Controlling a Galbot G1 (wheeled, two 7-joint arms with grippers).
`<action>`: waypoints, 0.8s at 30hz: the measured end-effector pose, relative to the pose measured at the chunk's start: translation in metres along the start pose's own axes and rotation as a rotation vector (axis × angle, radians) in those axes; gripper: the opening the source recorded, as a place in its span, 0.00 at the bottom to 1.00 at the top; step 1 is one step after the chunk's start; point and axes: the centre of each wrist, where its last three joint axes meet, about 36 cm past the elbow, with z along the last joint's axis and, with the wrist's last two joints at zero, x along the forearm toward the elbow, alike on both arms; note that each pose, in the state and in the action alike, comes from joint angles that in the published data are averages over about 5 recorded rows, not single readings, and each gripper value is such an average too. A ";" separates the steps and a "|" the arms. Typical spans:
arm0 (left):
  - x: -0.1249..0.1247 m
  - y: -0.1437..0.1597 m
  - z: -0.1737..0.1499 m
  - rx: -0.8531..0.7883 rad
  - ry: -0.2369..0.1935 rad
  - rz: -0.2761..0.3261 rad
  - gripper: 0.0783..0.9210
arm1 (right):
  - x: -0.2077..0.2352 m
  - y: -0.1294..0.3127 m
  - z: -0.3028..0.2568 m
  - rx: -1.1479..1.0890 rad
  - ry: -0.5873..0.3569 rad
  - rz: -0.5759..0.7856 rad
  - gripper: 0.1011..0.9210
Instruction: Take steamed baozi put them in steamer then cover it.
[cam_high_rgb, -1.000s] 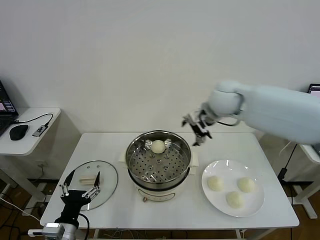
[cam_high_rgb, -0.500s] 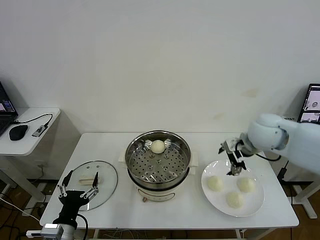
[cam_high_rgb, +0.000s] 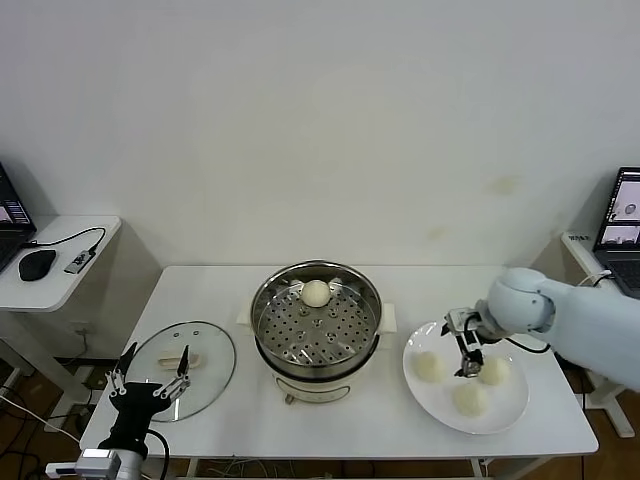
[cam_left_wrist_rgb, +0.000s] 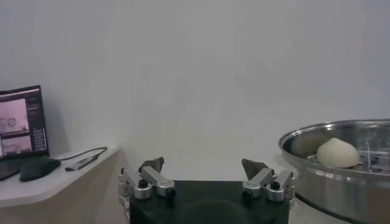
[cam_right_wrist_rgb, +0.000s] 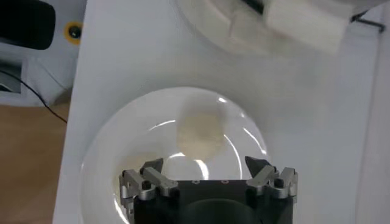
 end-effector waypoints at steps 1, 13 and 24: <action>0.000 0.000 0.000 0.000 0.001 0.000 0.88 | -0.005 -0.001 0.000 -0.003 -0.002 -0.003 0.88; -0.002 -0.001 0.005 0.001 0.008 -0.001 0.88 | -0.046 -0.004 0.000 -0.031 -0.013 -0.016 0.84; -0.003 -0.002 0.004 0.002 0.003 0.003 0.88 | -0.057 -0.006 -0.002 -0.044 -0.014 -0.025 0.68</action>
